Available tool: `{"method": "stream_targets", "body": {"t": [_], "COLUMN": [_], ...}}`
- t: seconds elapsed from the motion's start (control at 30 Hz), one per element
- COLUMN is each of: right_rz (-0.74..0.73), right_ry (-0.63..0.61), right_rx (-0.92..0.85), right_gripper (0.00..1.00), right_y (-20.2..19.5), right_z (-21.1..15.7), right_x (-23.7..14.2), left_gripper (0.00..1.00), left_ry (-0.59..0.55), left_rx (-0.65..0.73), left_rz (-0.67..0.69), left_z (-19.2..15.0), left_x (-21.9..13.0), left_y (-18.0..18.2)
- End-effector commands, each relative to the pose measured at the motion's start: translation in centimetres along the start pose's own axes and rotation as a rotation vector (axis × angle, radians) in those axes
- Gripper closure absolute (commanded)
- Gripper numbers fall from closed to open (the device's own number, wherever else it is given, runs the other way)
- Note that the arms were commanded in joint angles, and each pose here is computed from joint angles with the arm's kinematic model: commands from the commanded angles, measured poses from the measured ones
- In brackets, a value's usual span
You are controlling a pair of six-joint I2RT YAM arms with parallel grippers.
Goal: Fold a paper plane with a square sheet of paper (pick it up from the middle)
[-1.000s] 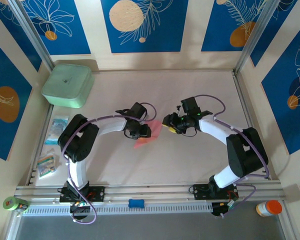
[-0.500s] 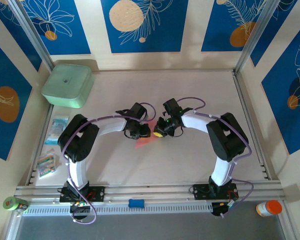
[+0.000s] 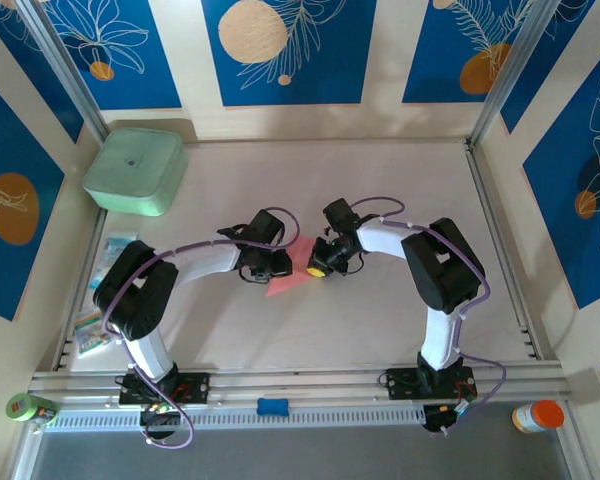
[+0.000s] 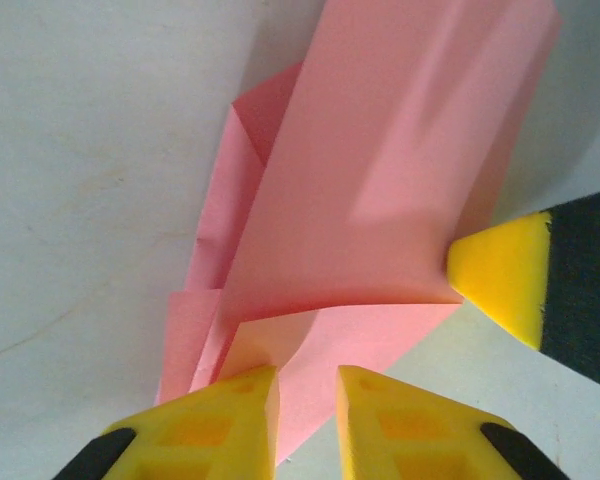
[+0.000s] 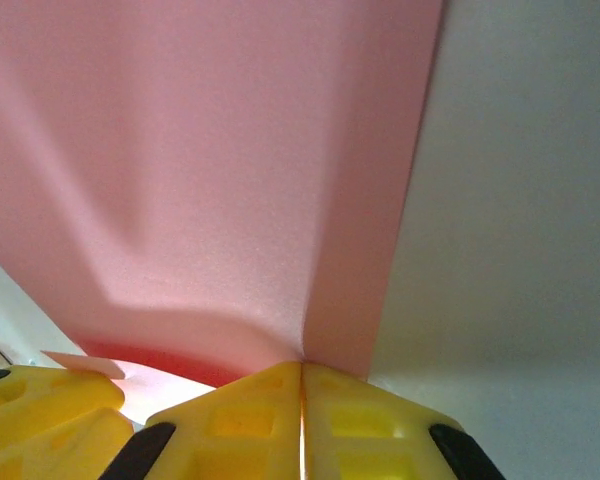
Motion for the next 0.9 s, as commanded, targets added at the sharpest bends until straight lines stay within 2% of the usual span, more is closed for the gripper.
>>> {"method": "stream_targets", "body": {"t": [0.0, 0.13, 0.23, 0.33, 0.53, 0.87], "right_rz": [-0.037, 0.046, 0.101, 0.115, 0.123, 0.092], "right_ry": [0.017, -0.004, -0.068, -0.090, -0.042, 0.020], "right_rx": [0.016, -0.024, -0.047, 0.002, 0.122, 0.171], "right_gripper": [0.92, 0.87, 0.76, 0.67, 0.61, 0.60], "right_y": [-0.6, 0.7, 1.0, -0.2, -2.2, -1.4], "right_z": [0.1, -0.1, -0.2, 0.1, -0.3, -1.4], "right_x": [0.3, -1.6, -3.8, -4.9, -4.9, -2.6], "left_gripper": [0.80, 0.83, 0.86, 0.87, 0.88, 0.88], "left_ry": [-0.007, 0.017, 0.018, 0.020, 0.040, 0.077], "left_rx": [-0.022, -0.046, -0.067, -0.082, -0.139, -0.199], "left_rz": [0.050, 0.088, 0.100, 0.104, 0.106, 0.099], "left_z": [0.0, -0.4, -0.6, -0.6, -1.2, -2.1], "left_x": [0.2, 1.1, 1.5, 1.6, 1.9, 2.2], "left_y": [0.6, 1.3, 1.6, 1.7, 2.0, 2.1]}}
Point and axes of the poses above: each hand's point on the last joint's axis, 136 mm out from that joint toward the fingers, its own x axis out along the fingers, its own y axis along the line the jaws close on, z = x × y, the point moved 6 cm from there along -x, back along the fingers, and after that the axes turned 15 degrees about x, right-handed, at the moved point
